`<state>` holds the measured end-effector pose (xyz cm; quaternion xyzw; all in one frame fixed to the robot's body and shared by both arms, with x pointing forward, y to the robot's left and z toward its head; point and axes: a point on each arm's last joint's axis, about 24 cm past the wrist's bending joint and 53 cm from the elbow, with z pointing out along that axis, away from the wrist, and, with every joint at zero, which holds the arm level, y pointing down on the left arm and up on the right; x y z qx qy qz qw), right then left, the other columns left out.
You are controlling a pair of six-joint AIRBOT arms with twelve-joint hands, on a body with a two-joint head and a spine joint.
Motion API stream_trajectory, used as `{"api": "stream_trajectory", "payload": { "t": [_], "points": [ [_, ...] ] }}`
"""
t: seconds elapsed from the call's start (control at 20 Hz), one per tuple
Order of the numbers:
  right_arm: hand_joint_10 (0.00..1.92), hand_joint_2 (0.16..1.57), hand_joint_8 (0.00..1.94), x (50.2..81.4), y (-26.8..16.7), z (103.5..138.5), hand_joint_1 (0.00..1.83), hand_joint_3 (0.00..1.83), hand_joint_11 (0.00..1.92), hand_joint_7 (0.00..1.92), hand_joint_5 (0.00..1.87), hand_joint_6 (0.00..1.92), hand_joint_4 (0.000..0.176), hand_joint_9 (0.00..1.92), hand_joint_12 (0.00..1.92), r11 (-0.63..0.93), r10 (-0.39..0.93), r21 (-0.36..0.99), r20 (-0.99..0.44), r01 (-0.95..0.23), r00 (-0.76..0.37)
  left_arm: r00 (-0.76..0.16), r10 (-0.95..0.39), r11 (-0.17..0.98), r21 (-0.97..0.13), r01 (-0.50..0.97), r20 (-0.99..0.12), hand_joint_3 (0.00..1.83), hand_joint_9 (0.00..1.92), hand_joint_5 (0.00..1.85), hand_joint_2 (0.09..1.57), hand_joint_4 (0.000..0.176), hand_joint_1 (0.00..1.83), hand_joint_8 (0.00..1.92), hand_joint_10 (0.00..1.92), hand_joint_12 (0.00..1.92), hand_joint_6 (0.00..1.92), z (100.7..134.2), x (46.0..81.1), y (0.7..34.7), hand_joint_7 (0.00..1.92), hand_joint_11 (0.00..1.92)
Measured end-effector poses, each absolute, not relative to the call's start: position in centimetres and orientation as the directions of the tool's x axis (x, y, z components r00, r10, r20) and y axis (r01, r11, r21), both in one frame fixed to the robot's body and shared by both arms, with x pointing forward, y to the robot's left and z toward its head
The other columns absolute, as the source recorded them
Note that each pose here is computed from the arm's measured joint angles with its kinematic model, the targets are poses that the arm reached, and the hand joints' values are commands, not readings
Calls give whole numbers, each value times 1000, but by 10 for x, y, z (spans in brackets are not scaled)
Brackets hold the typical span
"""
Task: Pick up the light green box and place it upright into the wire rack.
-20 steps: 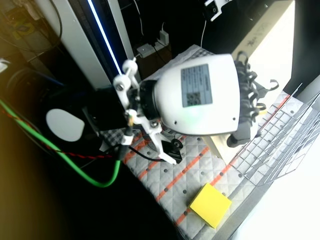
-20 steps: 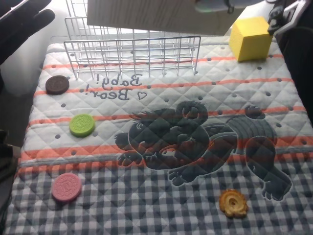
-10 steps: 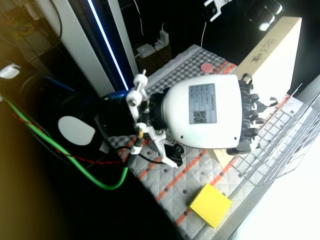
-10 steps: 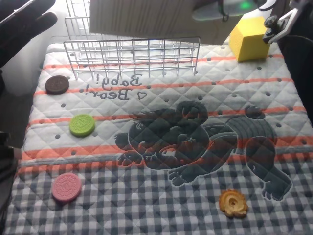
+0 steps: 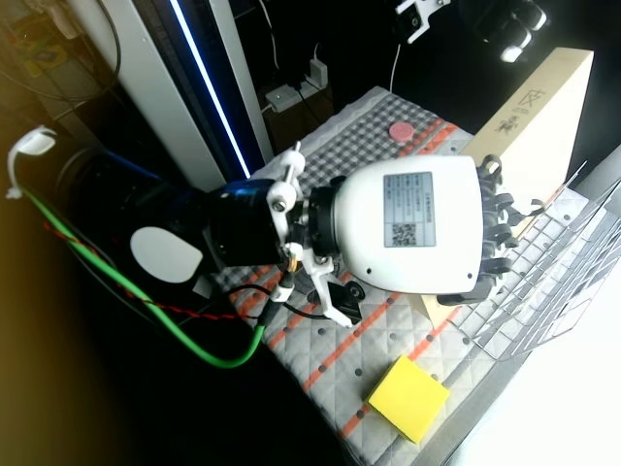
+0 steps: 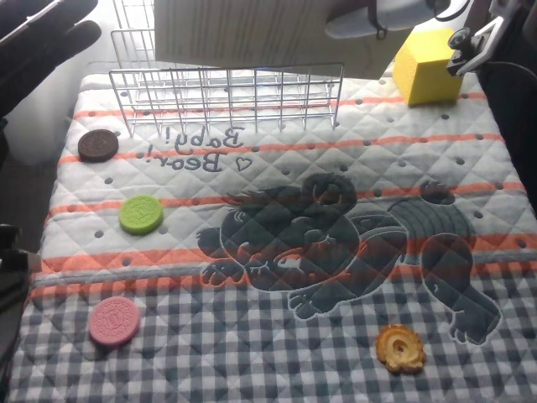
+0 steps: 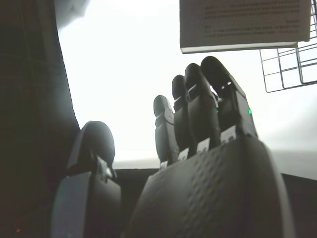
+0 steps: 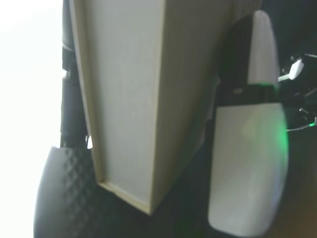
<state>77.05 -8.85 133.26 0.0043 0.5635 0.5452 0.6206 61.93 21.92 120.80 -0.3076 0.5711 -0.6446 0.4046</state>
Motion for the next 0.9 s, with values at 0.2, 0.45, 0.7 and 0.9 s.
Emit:
{"api": "stream_trajectory", "payload": {
  "t": [0.2,0.45,0.7,0.9],
  "points": [
    [1,1140,2,770,-87,1332,1146,0,1400,1498,939,1032,0,1629,549,411,675,614,-702,-674,-228,-484,-873,-22,-985,169,-64,1,384,421,1145,124,535,0,1,1015,0,1207,620,219,386,0],
    [4,1144,1,769,-85,1337,1144,1,1425,1491,929,1048,0,1642,544,414,666,599,-713,-685,-220,-486,-871,-21,-985,170,-65,1,427,413,1149,147,517,3,6,1086,0,1207,620,218,422,0],
    [0,1136,3,768,-84,1341,1147,1,1432,1495,947,1020,0,1635,535,412,665,591,-715,-693,-214,-486,-871,-20,-985,169,-66,0,417,426,1142,135,538,1,5,1095,0,1207,620,218,418,0],
    [5,1147,5,768,-85,1340,1142,1,1442,1507,922,1055,0,1645,512,414,665,592,-715,-692,-214,-486,-871,-21,-985,170,-65,0,421,414,1141,134,545,2,3,1113,5,1207,620,218,419,0]
  ]
}}
